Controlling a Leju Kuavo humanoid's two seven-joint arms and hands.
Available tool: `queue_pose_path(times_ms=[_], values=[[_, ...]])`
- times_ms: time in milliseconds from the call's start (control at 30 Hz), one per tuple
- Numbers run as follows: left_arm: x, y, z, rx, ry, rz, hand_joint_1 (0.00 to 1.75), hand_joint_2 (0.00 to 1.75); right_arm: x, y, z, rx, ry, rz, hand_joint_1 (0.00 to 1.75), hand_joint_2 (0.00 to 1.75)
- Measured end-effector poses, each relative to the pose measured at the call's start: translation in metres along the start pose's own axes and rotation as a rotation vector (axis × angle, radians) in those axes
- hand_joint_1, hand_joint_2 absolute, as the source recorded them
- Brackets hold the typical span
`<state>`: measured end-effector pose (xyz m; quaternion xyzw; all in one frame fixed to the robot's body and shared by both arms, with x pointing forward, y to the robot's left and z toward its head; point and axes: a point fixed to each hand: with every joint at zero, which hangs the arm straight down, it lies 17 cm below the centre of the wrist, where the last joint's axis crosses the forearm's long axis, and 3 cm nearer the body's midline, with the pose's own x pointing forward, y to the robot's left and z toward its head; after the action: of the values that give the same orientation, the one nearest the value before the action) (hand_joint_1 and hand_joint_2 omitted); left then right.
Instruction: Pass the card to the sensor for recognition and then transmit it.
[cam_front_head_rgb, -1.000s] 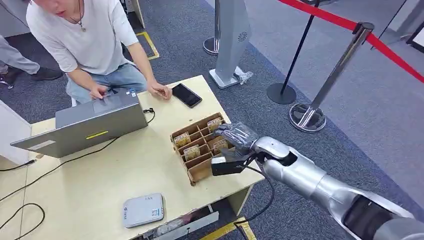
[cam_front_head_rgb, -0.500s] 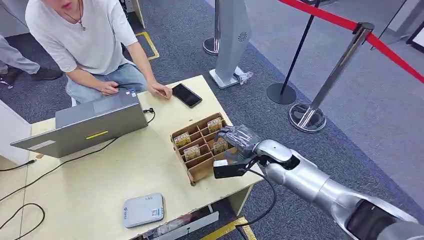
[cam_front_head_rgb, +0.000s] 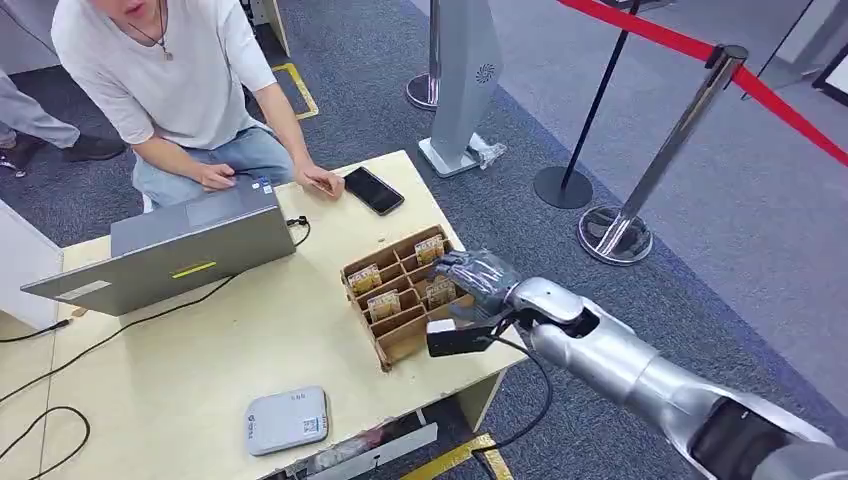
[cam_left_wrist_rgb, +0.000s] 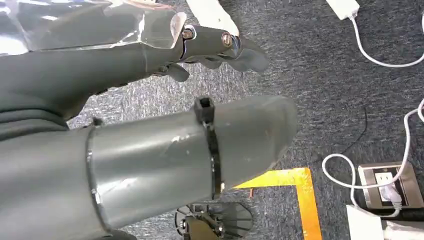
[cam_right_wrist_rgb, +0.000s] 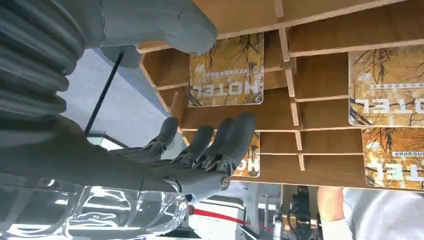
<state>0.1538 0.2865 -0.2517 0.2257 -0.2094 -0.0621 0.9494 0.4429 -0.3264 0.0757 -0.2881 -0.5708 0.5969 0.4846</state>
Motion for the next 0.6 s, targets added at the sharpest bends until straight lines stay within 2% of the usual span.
queue_pose_path(times_ms=[133,600], values=[[0.000,0.000,0.000,0.000,0.000,0.000,0.00,0.00,-0.002,-0.006,-0.005,-0.001,-0.001,0.005,0.70,1.75],[0.000,0.000,0.000,0.001,-0.001,0.002,0.00,0.00,-0.006,-0.003,-0.012,0.018,-0.006,0.003,0.73,1.75]])
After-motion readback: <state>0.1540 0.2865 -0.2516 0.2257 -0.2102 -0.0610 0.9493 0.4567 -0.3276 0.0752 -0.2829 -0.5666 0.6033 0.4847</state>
